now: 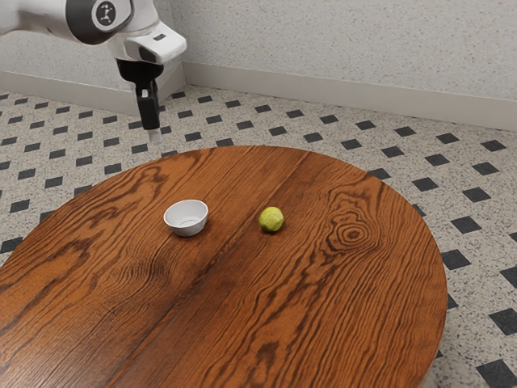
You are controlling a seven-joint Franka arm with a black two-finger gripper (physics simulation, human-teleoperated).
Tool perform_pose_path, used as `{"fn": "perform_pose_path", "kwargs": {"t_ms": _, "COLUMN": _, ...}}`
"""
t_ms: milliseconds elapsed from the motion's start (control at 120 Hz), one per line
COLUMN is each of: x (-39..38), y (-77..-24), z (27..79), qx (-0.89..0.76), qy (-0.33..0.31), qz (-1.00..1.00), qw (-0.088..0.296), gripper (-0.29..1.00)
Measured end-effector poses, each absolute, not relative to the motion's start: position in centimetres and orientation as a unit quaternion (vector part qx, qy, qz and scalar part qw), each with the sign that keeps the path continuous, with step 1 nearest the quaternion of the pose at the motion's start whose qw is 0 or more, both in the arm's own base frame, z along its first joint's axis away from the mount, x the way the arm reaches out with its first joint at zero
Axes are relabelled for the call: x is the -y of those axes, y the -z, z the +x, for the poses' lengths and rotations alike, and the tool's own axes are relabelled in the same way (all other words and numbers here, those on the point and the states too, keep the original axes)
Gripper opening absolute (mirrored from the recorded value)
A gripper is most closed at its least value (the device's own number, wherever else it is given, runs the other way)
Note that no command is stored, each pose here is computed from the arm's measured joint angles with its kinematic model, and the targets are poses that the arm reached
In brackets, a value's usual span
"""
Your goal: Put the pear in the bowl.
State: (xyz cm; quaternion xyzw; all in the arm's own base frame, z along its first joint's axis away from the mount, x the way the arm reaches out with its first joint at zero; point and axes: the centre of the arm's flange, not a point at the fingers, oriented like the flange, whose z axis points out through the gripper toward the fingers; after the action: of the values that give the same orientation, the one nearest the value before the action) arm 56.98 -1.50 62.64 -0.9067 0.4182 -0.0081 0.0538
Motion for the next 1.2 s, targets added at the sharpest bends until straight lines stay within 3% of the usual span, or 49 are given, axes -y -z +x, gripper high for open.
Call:
{"fn": "perform_pose_path", "kwargs": {"t_ms": 433, "x": -0.7, "y": -61.7, "z": 57.5, "qx": -0.402, "qy": 0.001, "qz": -0.915, "qw": 0.046, "gripper": 0.7}}
{"fn": "perform_pose_path", "kwargs": {"t_ms": 633, "x": 0.1, "y": -59.0, "z": 62.5, "qx": -0.485, "qy": 0.007, "qz": -0.874, "qw": 0.015, "gripper": 0.7}}
{"fn": "perform_pose_path", "kwargs": {"t_ms": 808, "x": 3.8, "y": -54.0, "z": 68.1, "qx": -0.627, "qy": 0.005, "qz": -0.779, "qw": -0.004, "gripper": 0.7}}
{"fn": "perform_pose_path", "kwargs": {"t_ms": 1067, "x": 4.2, "y": -45.4, "z": 71.2, "qx": -0.741, "qy": -0.035, "qz": -0.67, "qw": -0.028, "gripper": 0.7}}
{"fn": "perform_pose_path", "kwargs": {"t_ms": 1200, "x": 7.3, "y": -42.1, "z": 74.8, "qx": -0.796, "qy": -0.012, "qz": -0.605, "qw": -0.008, "gripper": 0.7}}
